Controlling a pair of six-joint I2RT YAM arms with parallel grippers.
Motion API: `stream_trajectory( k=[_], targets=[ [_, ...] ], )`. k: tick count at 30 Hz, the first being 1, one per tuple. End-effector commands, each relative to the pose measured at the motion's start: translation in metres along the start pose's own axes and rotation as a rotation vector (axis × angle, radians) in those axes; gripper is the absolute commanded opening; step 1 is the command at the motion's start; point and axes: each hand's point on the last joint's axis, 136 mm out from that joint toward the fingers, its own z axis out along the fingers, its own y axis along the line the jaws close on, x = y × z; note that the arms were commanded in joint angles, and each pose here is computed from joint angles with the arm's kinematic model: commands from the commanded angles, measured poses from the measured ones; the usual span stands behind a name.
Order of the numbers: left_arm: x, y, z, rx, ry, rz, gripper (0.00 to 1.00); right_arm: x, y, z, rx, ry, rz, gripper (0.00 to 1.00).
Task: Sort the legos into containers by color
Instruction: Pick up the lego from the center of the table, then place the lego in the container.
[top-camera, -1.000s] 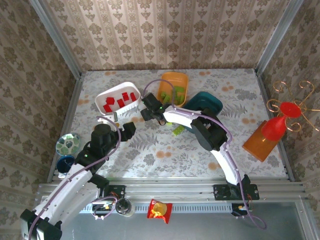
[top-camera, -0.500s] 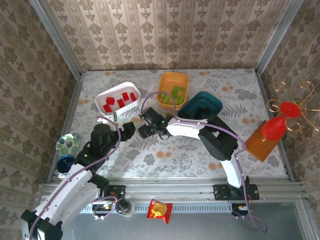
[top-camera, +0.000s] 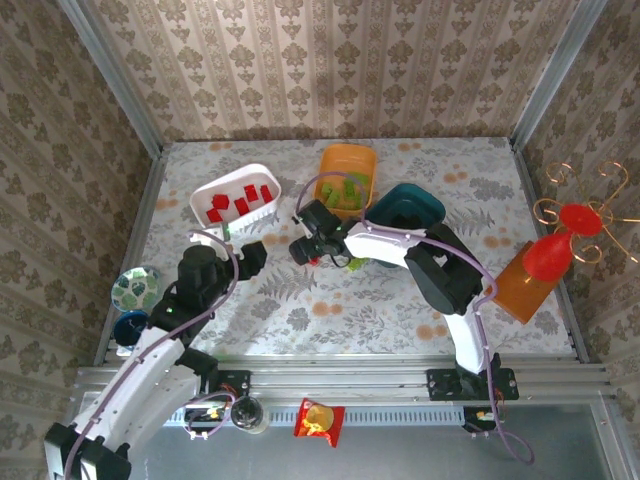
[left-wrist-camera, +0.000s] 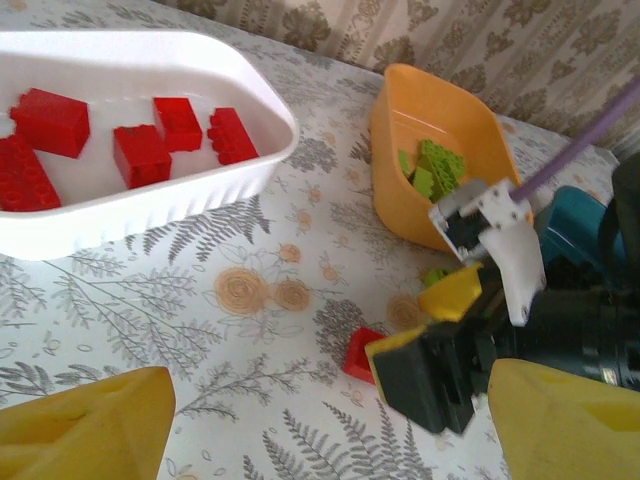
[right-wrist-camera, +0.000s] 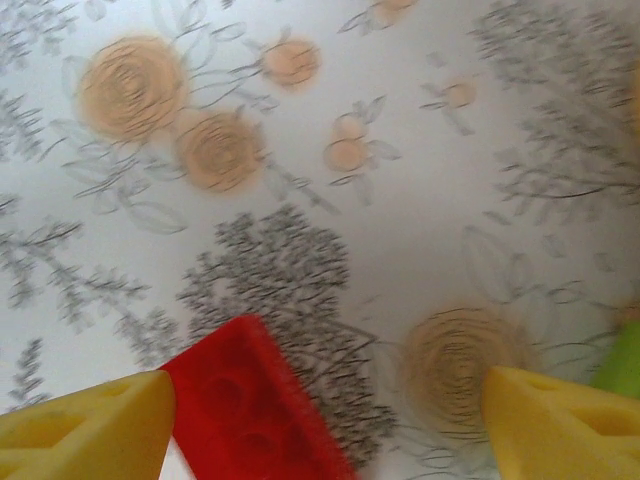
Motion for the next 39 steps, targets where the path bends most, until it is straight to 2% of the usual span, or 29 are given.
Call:
stream_trajectory(
  k=[1, 5, 9, 12, 15, 19, 27, 39],
  targets=[
    [-0.011, -0.005, -0.002, 0.021, -0.015, -0.003, 0.83, 0.025, 0.026, 0.007, -0.097, 0.064, -0.061, 0.81],
    [-0.011, -0.004, -0.001, 0.020, -0.012, -0.010, 0.83, 0.033, 0.032, 0.012, -0.089, 0.093, -0.089, 0.75],
    [-0.011, -0.003, -0.002, 0.019, -0.016, -0.013, 0.83, 0.036, 0.019, 0.016, -0.014, 0.106, -0.103, 0.63],
    [-0.010, -0.001, -0.001, 0.011, -0.011, -0.009, 0.83, 0.035, 0.020, 0.019, -0.015, 0.108, -0.109, 0.53],
    [-0.013, 0.001, 0.002, 0.008, -0.005, -0.029, 0.84, 0.026, 0.026, 0.019, -0.047, 0.078, -0.101, 0.39],
    [-0.020, -0.002, 0.006, 0.021, 0.009, -0.040, 0.82, -0.006, 0.039, 0.005, -0.124, -0.026, -0.074, 0.30],
    [-0.030, -0.002, -0.001, -0.002, 0.002, -0.009, 0.82, -0.104, 0.048, -0.036, -0.249, -0.295, 0.004, 0.27],
    [-0.032, 0.000, -0.014, -0.023, 0.010, 0.003, 0.82, -0.211, 0.044, -0.008, -0.320, -0.465, 0.110, 0.29]
  ],
)
